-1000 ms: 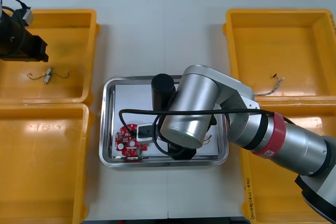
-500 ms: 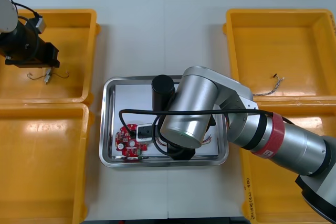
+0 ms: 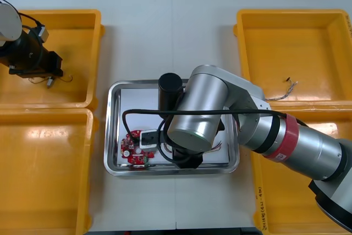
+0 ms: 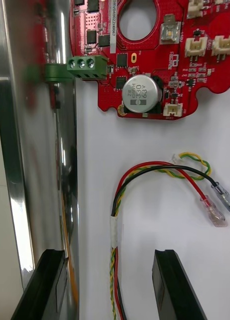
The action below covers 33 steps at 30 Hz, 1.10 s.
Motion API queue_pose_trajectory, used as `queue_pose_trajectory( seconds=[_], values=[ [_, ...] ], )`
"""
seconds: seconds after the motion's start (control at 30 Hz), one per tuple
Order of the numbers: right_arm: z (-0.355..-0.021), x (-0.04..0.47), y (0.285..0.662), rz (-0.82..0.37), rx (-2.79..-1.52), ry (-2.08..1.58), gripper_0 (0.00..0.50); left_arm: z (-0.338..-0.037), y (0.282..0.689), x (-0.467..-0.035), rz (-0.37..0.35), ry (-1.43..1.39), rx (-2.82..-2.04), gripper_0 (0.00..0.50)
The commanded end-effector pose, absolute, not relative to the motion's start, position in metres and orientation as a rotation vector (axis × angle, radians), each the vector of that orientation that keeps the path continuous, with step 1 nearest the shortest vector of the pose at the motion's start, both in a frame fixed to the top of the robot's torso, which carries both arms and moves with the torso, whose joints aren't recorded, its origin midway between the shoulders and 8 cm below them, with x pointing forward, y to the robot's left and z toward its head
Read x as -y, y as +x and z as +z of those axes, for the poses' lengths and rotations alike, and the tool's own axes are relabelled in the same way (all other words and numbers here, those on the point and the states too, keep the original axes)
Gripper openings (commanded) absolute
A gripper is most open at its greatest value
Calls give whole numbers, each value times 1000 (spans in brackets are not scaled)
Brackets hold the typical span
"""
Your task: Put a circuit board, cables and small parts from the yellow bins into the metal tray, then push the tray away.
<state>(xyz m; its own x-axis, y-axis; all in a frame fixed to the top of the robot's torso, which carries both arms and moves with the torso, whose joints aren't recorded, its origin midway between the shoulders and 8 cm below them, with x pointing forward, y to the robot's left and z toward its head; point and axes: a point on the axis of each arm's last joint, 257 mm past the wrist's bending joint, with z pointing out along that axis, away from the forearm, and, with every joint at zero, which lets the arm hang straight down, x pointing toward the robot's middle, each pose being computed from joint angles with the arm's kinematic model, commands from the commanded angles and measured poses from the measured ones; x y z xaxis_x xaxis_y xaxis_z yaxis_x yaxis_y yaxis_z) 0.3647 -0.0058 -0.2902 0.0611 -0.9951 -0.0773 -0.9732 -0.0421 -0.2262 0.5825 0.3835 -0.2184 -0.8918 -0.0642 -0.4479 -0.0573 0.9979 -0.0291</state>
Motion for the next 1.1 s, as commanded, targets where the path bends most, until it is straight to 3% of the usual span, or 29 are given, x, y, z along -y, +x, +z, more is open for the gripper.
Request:
queue_pose_trajectory(
  seconds=[0.03,0.27,0.33,0.37,0.4,0.43,0.5,0.73,1.0,1.1],
  values=[
    [-254,7,382,-156,-1988,-2062,500,-201,600,-365,3,42,-2633,467],
    [-219,9,392,-121,-2011,-1961,500,-210,598,-366,5,30,-2652,463],
    [-210,7,396,-102,-2014,-1923,500,-211,597,-367,11,32,-2656,362],
    [-205,8,399,-95,-2021,-1902,500,-213,596,-368,13,32,-2660,229],
    [-202,7,400,-86,-2026,-1886,500,-213,595,-369,15,30,-2661,138],
    [-198,8,403,-77,-2034,-1867,500,-212,595,-368,15,34,-2662,78],
    [-190,12,409,-64,-2050,-1826,500,-212,594,-368,17,33,-2667,19],
    [-164,42,427,-76,-2153,-1686,500,-206,590,-371,19,13,-2688,0],
    [-132,67,456,-72,-2200,-1481,500,-154,581,-379,-15,-50,-2688,0],
    [-115,79,469,-51,-2215,-1373,500,-129,569,-383,3,-50,-2695,0]
  ],
)
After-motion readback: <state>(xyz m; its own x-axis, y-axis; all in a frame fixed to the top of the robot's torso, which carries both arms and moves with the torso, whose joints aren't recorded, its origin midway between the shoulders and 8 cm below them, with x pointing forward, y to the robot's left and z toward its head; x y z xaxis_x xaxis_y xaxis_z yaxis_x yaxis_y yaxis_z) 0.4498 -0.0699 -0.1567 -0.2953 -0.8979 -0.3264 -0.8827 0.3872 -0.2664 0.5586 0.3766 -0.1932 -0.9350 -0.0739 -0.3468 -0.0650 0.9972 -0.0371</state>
